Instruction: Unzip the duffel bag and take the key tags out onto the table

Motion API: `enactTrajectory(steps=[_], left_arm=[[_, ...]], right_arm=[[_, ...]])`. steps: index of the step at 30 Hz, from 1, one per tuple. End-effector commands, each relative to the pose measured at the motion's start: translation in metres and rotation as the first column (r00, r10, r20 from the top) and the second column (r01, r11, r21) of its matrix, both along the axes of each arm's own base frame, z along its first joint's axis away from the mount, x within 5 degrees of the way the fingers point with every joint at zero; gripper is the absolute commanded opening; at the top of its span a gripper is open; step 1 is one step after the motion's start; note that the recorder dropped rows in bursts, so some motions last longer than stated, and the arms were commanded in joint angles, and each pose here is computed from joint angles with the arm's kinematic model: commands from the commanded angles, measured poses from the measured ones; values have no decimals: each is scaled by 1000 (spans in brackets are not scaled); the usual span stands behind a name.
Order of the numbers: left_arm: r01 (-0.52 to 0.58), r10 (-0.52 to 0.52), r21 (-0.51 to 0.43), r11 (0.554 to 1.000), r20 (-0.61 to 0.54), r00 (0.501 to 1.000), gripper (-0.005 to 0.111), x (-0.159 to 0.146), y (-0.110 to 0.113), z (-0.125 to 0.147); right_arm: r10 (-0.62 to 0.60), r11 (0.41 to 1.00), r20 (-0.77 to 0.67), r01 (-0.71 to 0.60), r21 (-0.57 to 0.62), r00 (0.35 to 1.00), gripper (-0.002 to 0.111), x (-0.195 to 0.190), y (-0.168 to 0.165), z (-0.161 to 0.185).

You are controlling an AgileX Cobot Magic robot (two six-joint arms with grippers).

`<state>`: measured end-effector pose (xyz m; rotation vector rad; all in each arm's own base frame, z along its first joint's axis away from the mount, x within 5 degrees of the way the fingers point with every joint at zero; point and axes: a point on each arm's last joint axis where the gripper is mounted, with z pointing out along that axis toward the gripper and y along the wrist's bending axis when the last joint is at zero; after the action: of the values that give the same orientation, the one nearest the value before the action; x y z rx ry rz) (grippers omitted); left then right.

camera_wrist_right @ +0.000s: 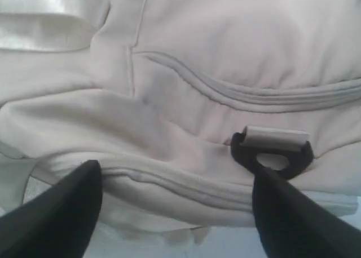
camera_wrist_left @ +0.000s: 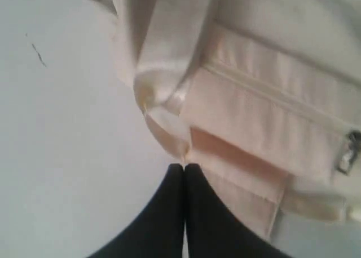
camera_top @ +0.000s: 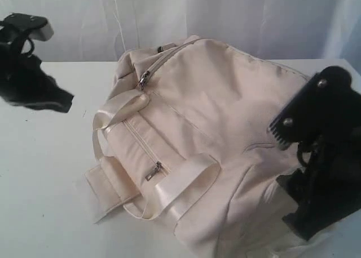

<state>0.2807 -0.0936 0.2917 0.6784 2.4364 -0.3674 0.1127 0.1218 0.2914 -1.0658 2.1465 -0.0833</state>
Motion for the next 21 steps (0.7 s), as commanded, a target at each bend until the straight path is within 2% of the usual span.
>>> enactTrajectory(steps=[1, 4, 8, 10, 12, 15, 17, 19, 21], left_arm=[[-21, 22, -53, 998, 12, 1000, 2, 58, -15, -2], [-23, 26, -62, 998, 50, 998, 18, 88, -22, -12], [-68, 76, -111, 991, 66, 995, 54, 119, -30, -36], [-99, 110, -124, 987, 90, 990, 68, 130, -33, -48], [-135, 151, -137, 981, 111, 982, 75, 139, -36, -61], [-164, 182, -137, 977, 128, 975, 74, 148, -46, -81], [-172, 188, -126, 977, 128, 974, 66, 151, -50, -95], [-175, 188, -120, 977, 108, 976, 51, 152, -51, -104], [-160, 168, -115, 980, 62, 984, 25, 150, -53, -110]], right_arm=[[-30, 993, 42, 25, 112, 999, 69, -6, -12, 16], [-20, 986, 52, 11, 167, 998, 69, -9, -15, 21], [-12, 977, 32, 5, 212, 999, 69, -12, -15, 23], [-12, 976, 24, 7, 217, 1000, 69, -13, -14, 22], [-12, 976, 22, 7, 218, 1000, 69, -13, -14, 22], [-13, 976, 20, 8, 218, 1000, 69, -13, -14, 22], [-13, 976, 20, 8, 218, 1000, 69, -13, -14, 22], [-13, 976, 20, 8, 218, 1000, 69, -13, -14, 22], [-13, 976, 20, 8, 218, 1000, 69, -13, -14, 22]])
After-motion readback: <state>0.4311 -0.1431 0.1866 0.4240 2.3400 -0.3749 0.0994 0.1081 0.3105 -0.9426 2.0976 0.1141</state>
